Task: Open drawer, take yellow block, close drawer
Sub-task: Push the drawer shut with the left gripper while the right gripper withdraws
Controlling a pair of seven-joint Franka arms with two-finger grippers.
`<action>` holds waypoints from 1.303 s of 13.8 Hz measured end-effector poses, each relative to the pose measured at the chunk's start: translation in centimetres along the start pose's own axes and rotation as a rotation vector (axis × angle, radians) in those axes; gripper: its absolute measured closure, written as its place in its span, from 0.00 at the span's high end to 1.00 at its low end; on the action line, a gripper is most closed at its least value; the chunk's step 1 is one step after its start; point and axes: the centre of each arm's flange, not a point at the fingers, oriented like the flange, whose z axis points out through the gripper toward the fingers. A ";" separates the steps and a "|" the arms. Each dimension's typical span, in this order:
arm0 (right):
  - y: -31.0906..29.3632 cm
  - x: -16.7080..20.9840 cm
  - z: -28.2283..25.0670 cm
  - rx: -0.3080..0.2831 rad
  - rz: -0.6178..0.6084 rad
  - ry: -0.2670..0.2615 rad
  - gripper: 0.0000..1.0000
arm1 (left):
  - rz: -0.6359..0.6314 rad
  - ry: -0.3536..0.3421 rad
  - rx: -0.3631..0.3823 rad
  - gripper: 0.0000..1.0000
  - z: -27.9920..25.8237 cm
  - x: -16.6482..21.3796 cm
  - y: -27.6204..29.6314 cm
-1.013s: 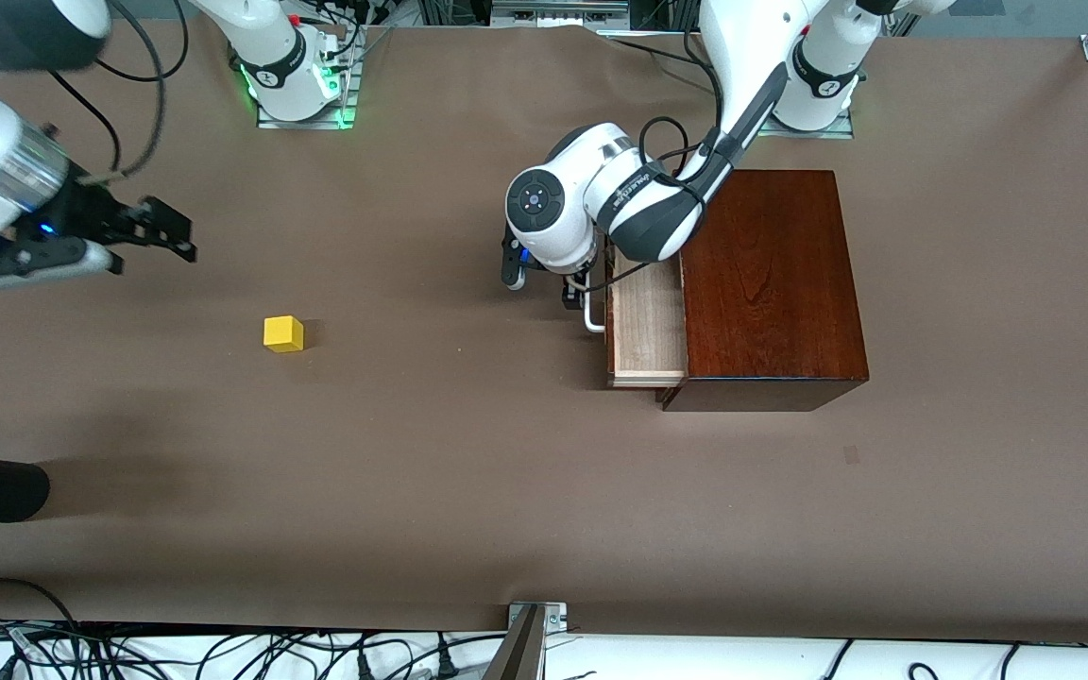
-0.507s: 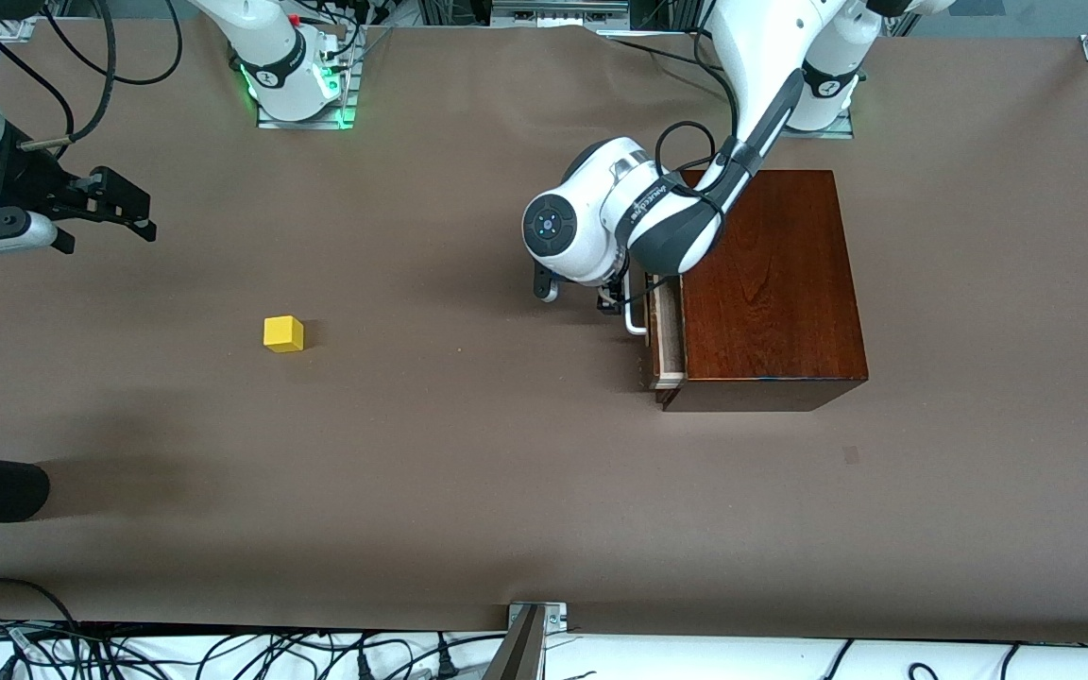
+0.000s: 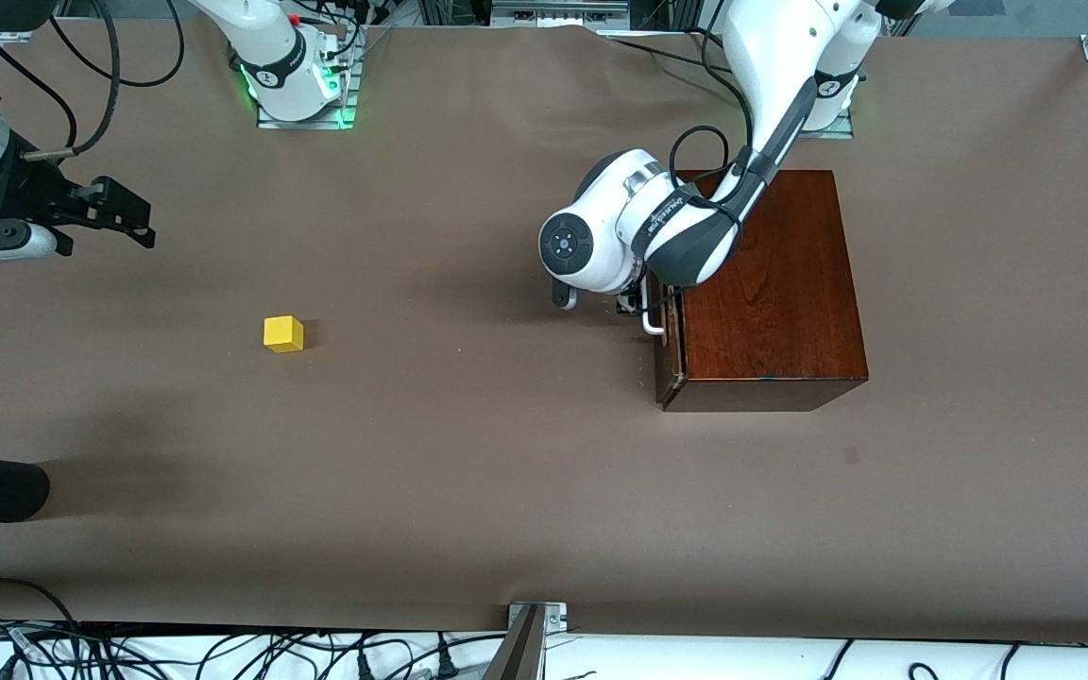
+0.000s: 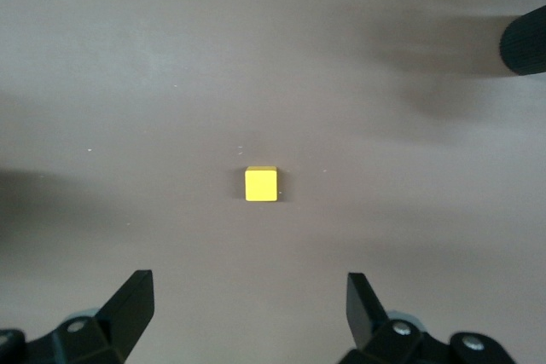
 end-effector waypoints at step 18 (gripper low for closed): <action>0.3 0.9 0.2 -0.051 0.004 0.036 1.00 | -0.020 0.002 0.020 1.00 -1.2 -1.4 -0.5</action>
